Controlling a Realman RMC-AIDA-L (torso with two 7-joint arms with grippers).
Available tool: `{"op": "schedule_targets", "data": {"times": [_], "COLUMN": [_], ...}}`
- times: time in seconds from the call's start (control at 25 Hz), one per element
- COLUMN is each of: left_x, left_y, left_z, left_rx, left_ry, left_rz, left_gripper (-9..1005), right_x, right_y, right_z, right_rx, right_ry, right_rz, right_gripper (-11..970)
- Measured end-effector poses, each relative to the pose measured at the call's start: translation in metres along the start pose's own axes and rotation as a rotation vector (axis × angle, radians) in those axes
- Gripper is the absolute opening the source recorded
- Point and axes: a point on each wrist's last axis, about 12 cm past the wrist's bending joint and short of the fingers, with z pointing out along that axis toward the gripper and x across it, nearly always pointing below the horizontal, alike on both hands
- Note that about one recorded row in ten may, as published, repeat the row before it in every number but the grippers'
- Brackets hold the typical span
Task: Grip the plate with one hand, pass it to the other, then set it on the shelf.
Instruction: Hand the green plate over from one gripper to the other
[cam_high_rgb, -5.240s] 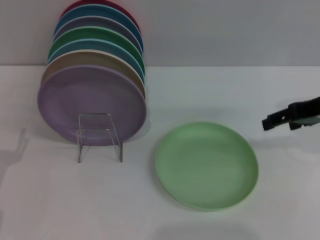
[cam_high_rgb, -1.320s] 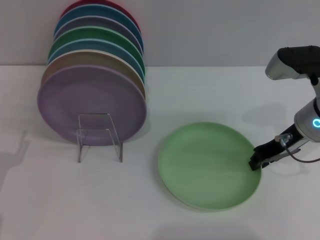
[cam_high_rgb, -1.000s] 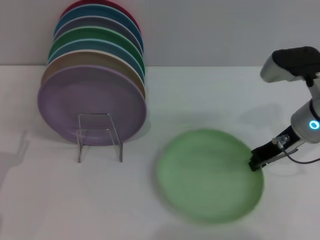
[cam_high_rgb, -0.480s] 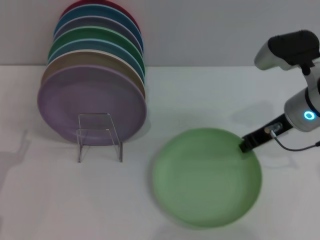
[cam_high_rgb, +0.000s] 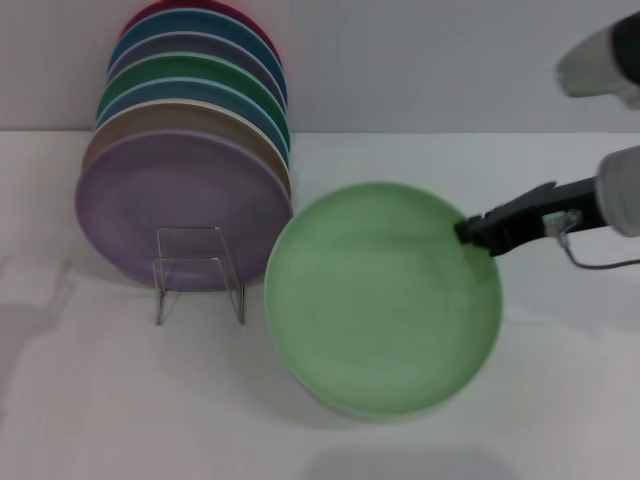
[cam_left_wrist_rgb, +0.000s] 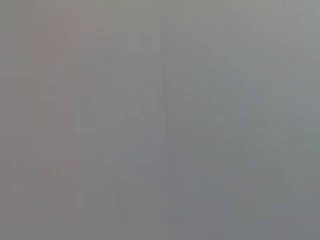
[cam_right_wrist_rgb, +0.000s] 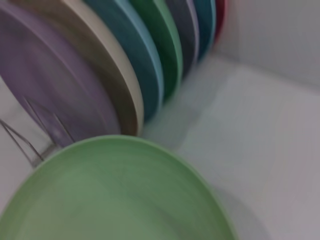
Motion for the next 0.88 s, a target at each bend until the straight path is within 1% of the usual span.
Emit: {"op": "schedule_targets", "data": {"times": [0.04, 0.08, 0.12, 0.16, 0.2, 0.24, 0.28, 0.32, 0.4, 0.44, 0.48, 0.52, 0.56, 0.6, 0.64, 0.68, 0.72, 0.76, 0.8, 0.84, 0.88], "left_x": [-0.004, -0.004, -0.011, -0.011, -0.013, -0.022, -0.022, -0.029, -0.038, -0.051, -0.051, -0.057, -0.068, -0.068, -0.082, -0.082, -0.097, -0.097, -0.107, -0.113, -0.124], "left_y": [-0.001, -0.001, 0.002, 0.002, 0.004, 0.004, 0.004, 0.002, -0.003, -0.012, -0.012, -0.015, -0.021, -0.021, -0.029, -0.029, -0.037, -0.037, -0.044, -0.048, -0.056], "left_z": [0.003, 0.003, 0.014, 0.014, 0.021, 0.041, 0.041, 0.053, 0.067, 0.083, 0.083, 0.09, 0.103, 0.103, 0.119, 0.119, 0.13, 0.13, 0.136, 0.139, 0.143], "left_rx": [0.027, 0.027, 0.102, 0.102, 0.142, 0.242, 0.242, 0.281, 0.307, 0.323, 0.323, 0.327, 0.346, 0.346, 0.375, 0.375, 0.408, 0.408, 0.431, 0.442, 0.459], "left_ry": [-0.015, -0.015, -0.008, -0.008, 0.016, 0.104, 0.104, 0.166, 0.231, 0.295, 0.295, 0.332, 0.396, 0.396, 0.463, 0.463, 0.512, 0.512, 0.527, 0.539, 0.55], "left_rz": [-0.042, -0.042, -0.131, -0.131, -0.165, -0.221, -0.221, -0.227, -0.219, -0.2, -0.2, -0.186, -0.16, -0.16, -0.136, -0.136, -0.109, -0.109, -0.091, -0.077, -0.059], "left_gripper": [766, 766, 766, 766, 766, 766, 766, 766, 766, 766, 766, 766, 766, 766, 766, 766, 766, 766, 766, 766, 766], "right_x": [0.004, 0.004, 0.009, 0.009, 0.012, 0.018, 0.018, 0.021, 0.029, 0.036, 0.036, 0.039, 0.046, 0.046, 0.051, 0.051, 0.054, 0.057, 0.06, 0.065, 0.065], "right_y": [0.003, 0.003, 0.004, 0.004, 0.004, 0.003, 0.003, 0.002, -0.002, -0.005, -0.005, -0.006, -0.01, -0.01, -0.013, -0.013, -0.015, -0.017, -0.018, -0.02, -0.02], "right_z": [-0.012, -0.012, -0.023, -0.023, -0.029, -0.04, -0.04, -0.043, -0.048, -0.05, -0.05, -0.05, -0.051, -0.051, -0.05, -0.05, -0.049, -0.047, -0.046, -0.043, -0.043], "right_rx": [0.002, 0.002, 0.012, 0.012, 0.02, 0.045, 0.045, 0.058, 0.093, 0.114, 0.114, 0.122, 0.141, 0.141, 0.167, 0.167, 0.18, 0.189, 0.191, 0.196, 0.196], "right_ry": [-0.052, -0.052, -0.116, -0.116, -0.154, -0.219, -0.219, -0.243, -0.283, -0.33, -0.33, -0.352, -0.398, -0.398, -0.438, -0.438, -0.457, -0.479, -0.494, -0.53, -0.53], "right_rz": [-0.025, -0.025, -0.046, -0.046, -0.053, -0.065, -0.065, -0.07, -0.08, -0.095, -0.095, -0.105, -0.121, -0.121, -0.139, -0.139, -0.155, -0.174, -0.187, -0.216, -0.216], "right_gripper": [13, 13, 13, 13, 13, 13, 12, 12, 12, 12, 12, 12, 12, 12, 12, 12, 12, 12, 12, 12, 12]}}
